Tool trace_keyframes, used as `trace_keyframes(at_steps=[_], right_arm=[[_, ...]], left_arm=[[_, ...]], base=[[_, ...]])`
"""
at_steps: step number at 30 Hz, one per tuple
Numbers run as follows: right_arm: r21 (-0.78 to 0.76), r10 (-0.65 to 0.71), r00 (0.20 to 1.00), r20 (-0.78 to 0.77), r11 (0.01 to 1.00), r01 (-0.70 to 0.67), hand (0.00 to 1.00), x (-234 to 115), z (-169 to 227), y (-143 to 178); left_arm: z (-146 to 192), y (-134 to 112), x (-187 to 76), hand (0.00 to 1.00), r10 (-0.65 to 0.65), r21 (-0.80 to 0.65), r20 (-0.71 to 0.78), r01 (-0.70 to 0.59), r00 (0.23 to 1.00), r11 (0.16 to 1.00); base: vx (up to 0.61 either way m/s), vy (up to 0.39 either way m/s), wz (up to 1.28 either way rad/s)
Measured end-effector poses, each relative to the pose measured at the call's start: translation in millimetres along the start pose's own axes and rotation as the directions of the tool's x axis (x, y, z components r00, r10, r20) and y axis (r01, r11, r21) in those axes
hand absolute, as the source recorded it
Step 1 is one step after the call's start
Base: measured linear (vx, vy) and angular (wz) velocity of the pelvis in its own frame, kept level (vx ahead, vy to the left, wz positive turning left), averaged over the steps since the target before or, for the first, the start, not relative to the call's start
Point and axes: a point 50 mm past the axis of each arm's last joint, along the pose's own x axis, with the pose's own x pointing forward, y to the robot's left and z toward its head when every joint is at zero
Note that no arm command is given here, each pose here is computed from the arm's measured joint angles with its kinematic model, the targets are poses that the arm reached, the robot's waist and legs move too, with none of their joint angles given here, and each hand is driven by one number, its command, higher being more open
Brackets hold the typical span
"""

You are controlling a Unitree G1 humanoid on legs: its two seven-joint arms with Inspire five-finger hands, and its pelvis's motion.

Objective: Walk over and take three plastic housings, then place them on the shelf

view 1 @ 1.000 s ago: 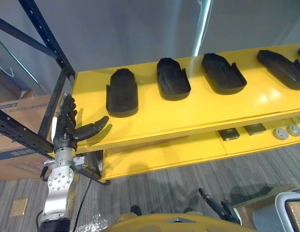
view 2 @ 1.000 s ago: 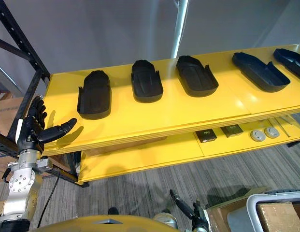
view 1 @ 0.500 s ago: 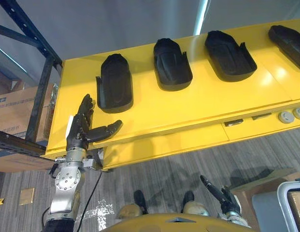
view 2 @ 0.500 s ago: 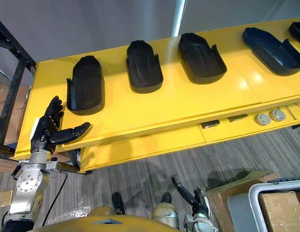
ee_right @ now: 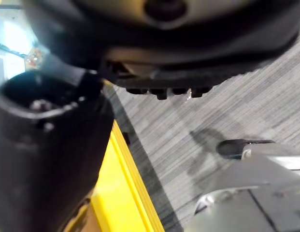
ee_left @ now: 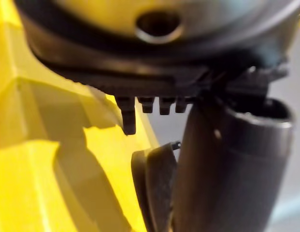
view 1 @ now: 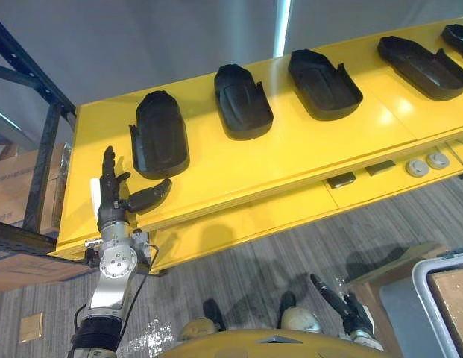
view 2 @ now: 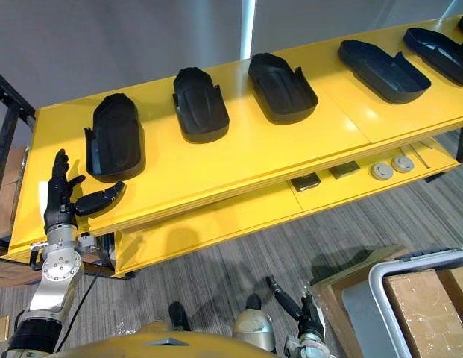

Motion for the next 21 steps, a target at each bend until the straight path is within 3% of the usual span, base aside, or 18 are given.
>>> trace_keyframes(at_steps=[5,21], right_arm=[[-0.015,0.011,1.000,-0.006,1.000,-0.011,1.00,-1.2,-2.3,3.8],[-0.017,0.023,1.000,-0.011,1.000,-0.024,1.00,-1.7,-3.1,8.3]], left_arm=[[3.5,1.2,5.7,1.00,0.093,0.010,0.021,-0.093,0.995,0.996],[2.0,-0.4,11.9,1.00,0.144,0.027,0.010,-0.144,0.989,0.989]], base=[[0.01,0.001,0.00],[0.00,0.004,-0.04]])
